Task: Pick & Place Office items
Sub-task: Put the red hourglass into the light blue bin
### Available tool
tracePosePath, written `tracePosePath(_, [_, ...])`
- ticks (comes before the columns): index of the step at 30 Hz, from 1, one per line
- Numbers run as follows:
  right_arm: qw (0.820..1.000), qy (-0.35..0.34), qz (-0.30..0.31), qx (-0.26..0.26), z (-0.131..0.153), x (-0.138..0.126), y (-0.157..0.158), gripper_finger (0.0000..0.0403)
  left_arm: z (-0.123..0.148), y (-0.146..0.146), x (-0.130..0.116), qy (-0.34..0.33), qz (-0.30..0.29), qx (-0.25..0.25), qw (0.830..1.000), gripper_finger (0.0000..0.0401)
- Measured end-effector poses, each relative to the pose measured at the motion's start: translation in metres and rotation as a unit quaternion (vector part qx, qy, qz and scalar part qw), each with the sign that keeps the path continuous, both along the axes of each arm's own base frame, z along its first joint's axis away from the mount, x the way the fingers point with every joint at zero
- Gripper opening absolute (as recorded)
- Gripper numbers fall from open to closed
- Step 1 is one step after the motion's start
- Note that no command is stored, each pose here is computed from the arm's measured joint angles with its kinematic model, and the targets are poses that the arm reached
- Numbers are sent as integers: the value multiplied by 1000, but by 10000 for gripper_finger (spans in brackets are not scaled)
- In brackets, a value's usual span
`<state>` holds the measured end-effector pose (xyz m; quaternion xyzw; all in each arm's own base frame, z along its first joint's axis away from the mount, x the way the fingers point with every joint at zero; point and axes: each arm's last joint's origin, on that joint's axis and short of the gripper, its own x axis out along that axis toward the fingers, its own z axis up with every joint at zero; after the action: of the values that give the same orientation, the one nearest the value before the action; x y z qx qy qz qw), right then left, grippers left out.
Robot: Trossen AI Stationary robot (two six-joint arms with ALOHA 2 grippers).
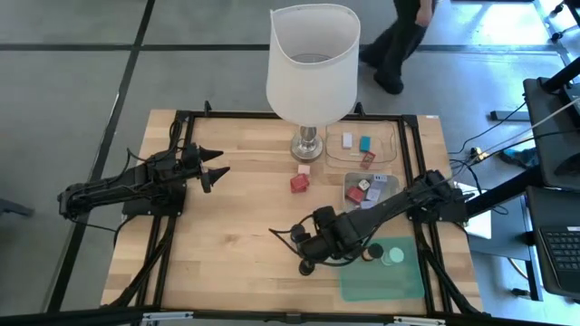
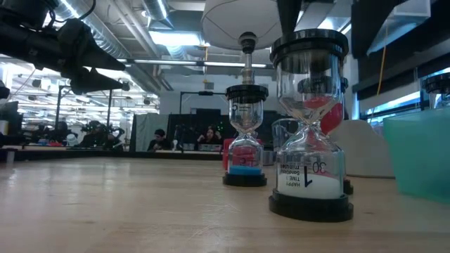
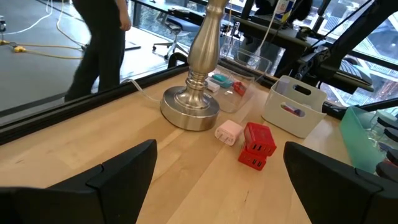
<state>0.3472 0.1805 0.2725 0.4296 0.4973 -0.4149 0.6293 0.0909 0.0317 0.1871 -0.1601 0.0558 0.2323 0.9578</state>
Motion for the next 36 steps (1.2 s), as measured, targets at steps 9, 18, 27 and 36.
tracePosePath(9, [1000, 8, 7, -27, -18, 10, 0, 395, 0, 0, 0, 0, 0, 0, 1000, 347])
tracePosePath(18, [998, 32, 8, -51, -43, 20, 0, 395, 0, 0, 0, 0, 0, 0, 1000, 347])
tracePosePath(27, [997, 56, 23, -49, -58, 25, 2, 395, 0, 0, 0, 0, 0, 0, 1000, 347])
tracePosePath(36, [997, 54, 27, -51, -69, 25, 2, 358, 0, 0, 0, 0, 0, 0, 1000, 347])
